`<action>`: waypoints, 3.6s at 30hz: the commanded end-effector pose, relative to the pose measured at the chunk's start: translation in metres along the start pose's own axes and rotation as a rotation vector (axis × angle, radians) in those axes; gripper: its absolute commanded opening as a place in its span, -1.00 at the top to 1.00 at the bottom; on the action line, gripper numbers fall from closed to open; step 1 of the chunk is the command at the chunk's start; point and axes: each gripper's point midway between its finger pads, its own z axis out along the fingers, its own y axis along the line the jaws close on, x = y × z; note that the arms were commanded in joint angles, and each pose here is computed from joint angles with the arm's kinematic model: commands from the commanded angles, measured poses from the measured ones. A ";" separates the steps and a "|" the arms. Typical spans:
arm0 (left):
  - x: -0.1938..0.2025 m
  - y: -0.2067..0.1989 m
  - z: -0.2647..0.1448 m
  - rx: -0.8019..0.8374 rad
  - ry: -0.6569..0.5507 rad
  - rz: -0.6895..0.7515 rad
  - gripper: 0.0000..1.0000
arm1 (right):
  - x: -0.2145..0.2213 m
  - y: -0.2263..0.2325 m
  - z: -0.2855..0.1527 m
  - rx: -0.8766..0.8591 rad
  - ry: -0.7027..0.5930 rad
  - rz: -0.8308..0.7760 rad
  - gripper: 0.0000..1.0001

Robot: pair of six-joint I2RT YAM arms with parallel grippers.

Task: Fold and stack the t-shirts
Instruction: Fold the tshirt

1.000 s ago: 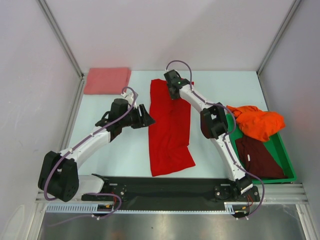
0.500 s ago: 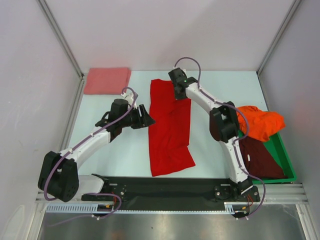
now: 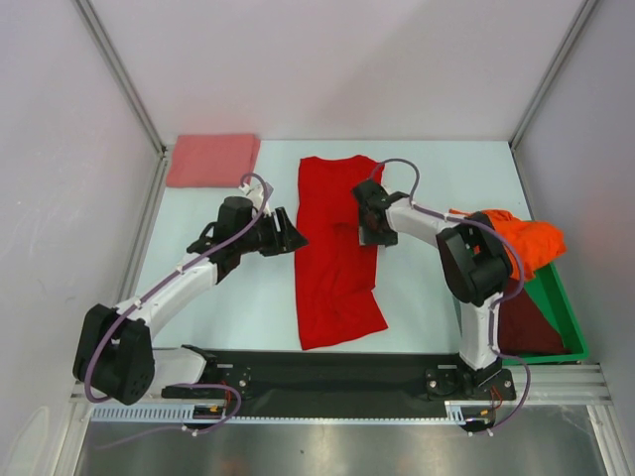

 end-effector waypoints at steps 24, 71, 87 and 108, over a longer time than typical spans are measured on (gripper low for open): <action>-0.035 -0.025 0.124 -0.050 0.053 0.041 -0.11 | -0.178 -0.014 0.020 -0.446 -0.211 0.191 -0.12; -0.039 -0.027 0.170 -0.249 0.011 0.359 -0.08 | -0.217 0.042 0.050 -0.636 -0.292 0.059 0.77; -0.036 -0.027 0.161 -0.239 0.009 0.334 -0.08 | -0.231 0.044 0.031 -0.660 -0.356 0.023 1.00; -0.039 -0.030 0.153 -0.220 -0.002 0.308 -0.08 | -0.219 0.044 0.053 -0.591 -0.327 -0.071 0.26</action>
